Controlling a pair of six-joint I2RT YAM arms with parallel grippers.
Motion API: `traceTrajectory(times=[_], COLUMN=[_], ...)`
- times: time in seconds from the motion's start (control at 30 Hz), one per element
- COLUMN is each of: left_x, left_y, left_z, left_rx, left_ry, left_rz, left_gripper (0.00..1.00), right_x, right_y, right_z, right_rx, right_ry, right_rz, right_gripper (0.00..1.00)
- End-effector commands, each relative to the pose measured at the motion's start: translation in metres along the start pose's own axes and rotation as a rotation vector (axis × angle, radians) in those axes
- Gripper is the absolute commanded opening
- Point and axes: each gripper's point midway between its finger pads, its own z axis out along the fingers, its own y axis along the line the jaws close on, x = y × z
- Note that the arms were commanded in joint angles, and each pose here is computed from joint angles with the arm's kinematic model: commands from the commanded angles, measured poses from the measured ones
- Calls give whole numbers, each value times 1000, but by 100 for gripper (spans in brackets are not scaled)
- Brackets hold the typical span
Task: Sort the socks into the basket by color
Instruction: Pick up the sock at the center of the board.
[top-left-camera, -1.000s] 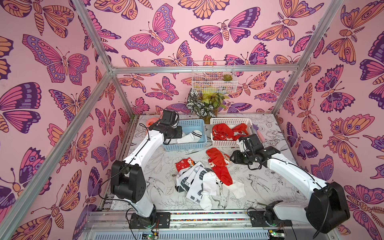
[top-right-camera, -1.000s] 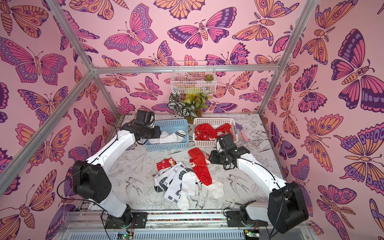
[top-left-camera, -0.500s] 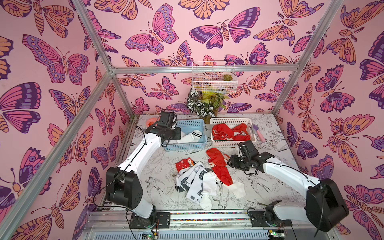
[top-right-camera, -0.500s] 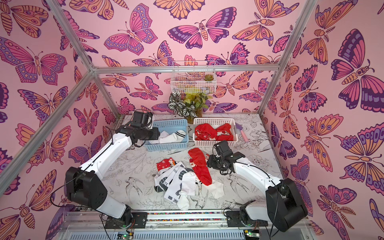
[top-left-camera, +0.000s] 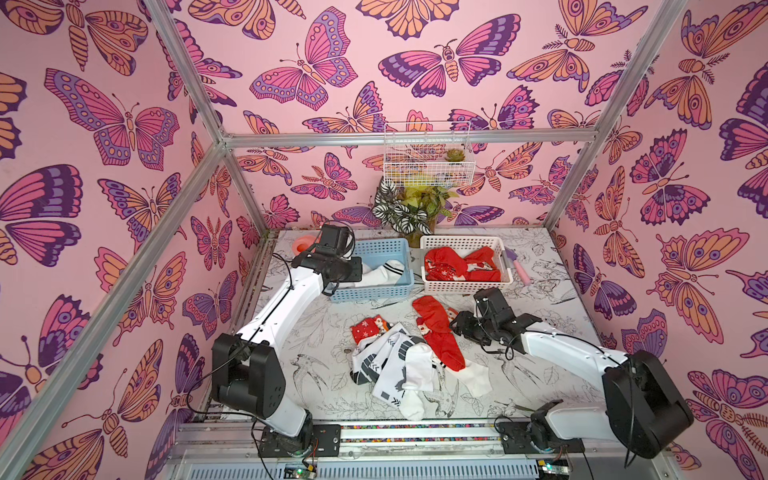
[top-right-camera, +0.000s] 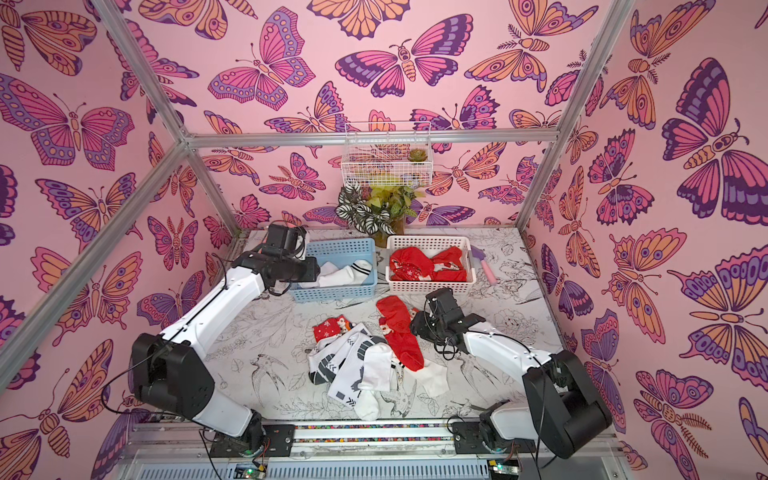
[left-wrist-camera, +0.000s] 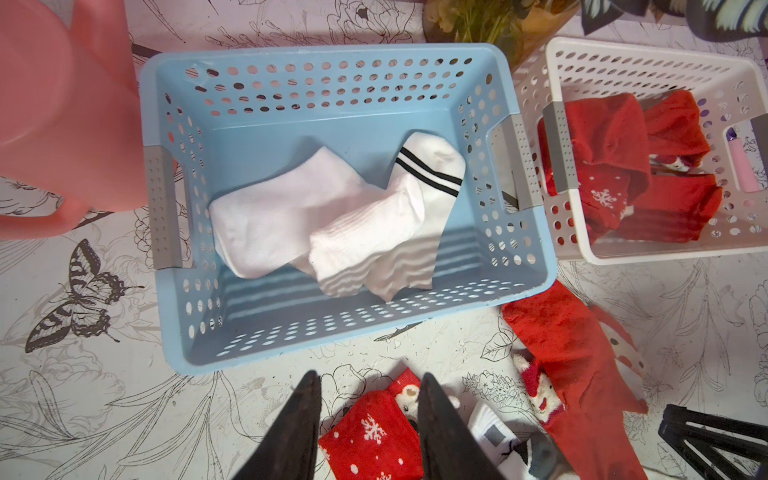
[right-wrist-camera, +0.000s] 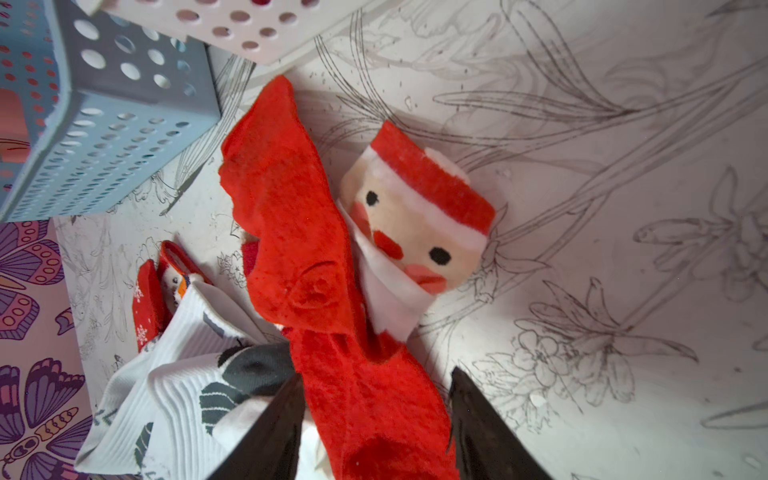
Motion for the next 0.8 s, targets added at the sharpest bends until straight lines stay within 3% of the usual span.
traceTrajectory(times=[0.0, 0.47, 0.77], left_x=[5, 3, 5], left_y=[0, 0, 0], left_z=[-4, -7, -6], left_rx=[7, 5, 11], left_ry=[7, 0, 6], left_rz=[2, 9, 9], left_gripper=[41, 41, 41], right_x=[-2, -7, -10], right_y=[9, 17, 19], right_z=[7, 22, 37], right_rx=[-28, -30, -41], right_ry=[10, 38, 39], right_rz=[5, 2, -8], right_gripper=[58, 56, 42])
